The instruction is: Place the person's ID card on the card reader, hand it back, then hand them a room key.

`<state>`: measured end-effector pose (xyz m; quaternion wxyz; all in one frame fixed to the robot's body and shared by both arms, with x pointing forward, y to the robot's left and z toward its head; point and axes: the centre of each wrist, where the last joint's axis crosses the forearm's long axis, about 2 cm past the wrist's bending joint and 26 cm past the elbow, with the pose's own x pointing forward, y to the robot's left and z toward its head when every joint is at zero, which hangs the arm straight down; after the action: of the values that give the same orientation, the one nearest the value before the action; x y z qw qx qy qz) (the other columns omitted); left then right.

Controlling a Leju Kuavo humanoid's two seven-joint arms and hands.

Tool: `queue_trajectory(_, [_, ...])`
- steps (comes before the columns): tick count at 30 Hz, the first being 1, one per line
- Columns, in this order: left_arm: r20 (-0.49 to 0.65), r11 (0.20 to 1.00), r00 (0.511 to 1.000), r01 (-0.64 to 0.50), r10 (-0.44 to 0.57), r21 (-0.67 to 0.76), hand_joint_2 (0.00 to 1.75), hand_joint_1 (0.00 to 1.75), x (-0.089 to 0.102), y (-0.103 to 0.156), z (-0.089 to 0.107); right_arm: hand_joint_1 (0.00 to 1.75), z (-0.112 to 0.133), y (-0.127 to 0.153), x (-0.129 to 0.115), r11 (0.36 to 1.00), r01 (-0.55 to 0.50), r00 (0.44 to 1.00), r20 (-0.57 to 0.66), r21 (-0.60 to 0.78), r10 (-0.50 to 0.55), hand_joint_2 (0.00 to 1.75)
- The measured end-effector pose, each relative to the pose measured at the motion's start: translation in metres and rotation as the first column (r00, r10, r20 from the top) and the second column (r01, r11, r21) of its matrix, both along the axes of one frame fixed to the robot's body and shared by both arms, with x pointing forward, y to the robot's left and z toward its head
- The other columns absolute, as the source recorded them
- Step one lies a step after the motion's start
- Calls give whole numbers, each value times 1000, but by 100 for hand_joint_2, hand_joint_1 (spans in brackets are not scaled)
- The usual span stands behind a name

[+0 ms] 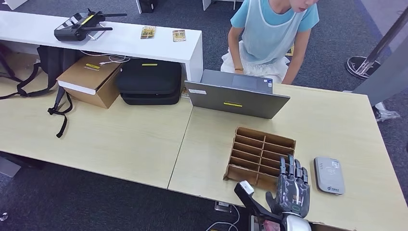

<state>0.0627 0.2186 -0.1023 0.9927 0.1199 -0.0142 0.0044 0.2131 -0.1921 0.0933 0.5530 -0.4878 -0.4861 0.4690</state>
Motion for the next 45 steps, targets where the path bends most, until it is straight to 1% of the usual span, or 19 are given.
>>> queue_trajectory(11, [-3,1000,1000,-12,12,-2,175,0,0,0,0,0,7,-8,-3,1000,11,1000,-1,-7,-11,175])
queue_trajectory(27, [-2,1000,1000,1,-1,-2,175,0,0,0,0,0,6,-12,-5,1000,6,1000,-11,12,-6,175])
queue_trajectory(30, [-2,1000,1000,1,-1,-2,175,0,0,0,0,15,6,-13,-4,1000,4,1000,-13,9,-4,175])
queue_trajectory(33, [-2,1000,1000,-1,1,-2,175,0,0,0,0,45,5,-13,-4,1000,1,1000,-15,8,-1,175])
queue_trajectory(34, [-2,1000,1000,-2,2,-2,175,0,0,0,0,49,5,-13,-4,1000,-1,1000,-16,9,1,175])
queue_trajectory(38, [-3,1000,1000,-3,3,-3,175,0,0,0,0,26,3,-14,-3,1000,-9,1000,-23,11,9,175])
queue_trajectory(42, [-3,1000,1000,-3,3,-3,175,0,0,0,0,19,2,-14,-3,1000,-12,1000,-28,11,12,175])
queue_trajectory(45, [-3,1000,1000,-4,4,-3,175,0,0,0,0,8,1,-15,-4,1000,-14,999,-31,9,14,175])
